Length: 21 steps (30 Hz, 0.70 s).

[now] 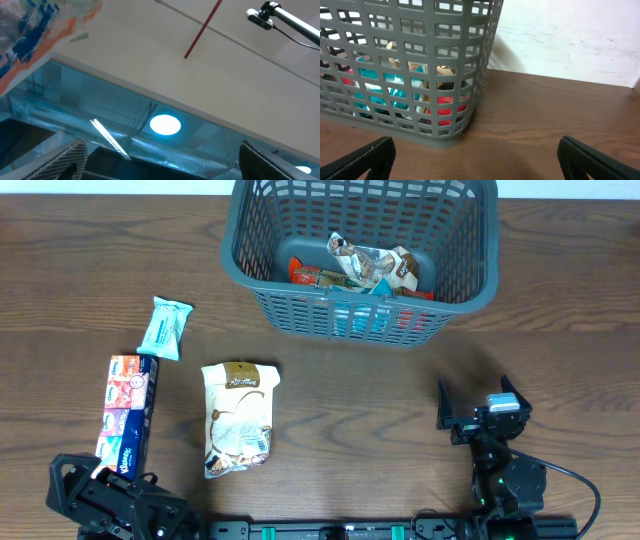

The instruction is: Pack container

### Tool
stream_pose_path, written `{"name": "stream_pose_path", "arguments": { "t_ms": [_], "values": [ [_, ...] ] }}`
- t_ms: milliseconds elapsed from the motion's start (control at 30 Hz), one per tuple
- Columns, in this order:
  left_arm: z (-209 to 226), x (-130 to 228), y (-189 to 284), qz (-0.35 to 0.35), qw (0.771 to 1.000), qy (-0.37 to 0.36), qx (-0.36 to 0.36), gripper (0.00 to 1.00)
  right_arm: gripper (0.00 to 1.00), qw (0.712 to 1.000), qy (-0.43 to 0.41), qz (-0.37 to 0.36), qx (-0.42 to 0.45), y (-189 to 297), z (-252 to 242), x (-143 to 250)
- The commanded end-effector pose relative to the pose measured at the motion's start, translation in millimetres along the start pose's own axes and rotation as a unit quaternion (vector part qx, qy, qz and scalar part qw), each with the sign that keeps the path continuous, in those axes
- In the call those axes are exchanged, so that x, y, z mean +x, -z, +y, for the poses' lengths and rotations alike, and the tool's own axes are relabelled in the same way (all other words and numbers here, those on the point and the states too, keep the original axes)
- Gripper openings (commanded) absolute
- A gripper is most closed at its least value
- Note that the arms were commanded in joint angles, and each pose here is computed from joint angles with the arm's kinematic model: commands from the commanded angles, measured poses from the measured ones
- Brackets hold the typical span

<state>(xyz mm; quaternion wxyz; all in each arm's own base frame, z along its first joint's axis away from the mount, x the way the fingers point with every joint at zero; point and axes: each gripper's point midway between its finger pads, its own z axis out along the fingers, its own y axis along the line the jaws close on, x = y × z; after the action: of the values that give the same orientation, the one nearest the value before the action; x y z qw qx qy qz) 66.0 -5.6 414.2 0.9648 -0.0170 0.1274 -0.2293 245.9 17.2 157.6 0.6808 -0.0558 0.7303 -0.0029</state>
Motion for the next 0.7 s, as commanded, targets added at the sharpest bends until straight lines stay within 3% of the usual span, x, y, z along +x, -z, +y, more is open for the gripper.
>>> {"name": "stream_pose_path", "arguments": {
  "t_ms": [0, 667],
  "values": [
    [1.7, -14.3, -2.2, -0.027, 0.999, 0.018, -0.01, 0.95, 0.99, 1.0, 0.005, 0.0, 0.002, 0.2, -1.2, 0.8],
    [5.2, -6.0, -2.4, -0.01, 1.0, 0.009, -0.018, 0.95, 0.99, 1.0, 0.005, 0.0, 0.002, 0.2, -1.2, 0.8]
  ]
}}
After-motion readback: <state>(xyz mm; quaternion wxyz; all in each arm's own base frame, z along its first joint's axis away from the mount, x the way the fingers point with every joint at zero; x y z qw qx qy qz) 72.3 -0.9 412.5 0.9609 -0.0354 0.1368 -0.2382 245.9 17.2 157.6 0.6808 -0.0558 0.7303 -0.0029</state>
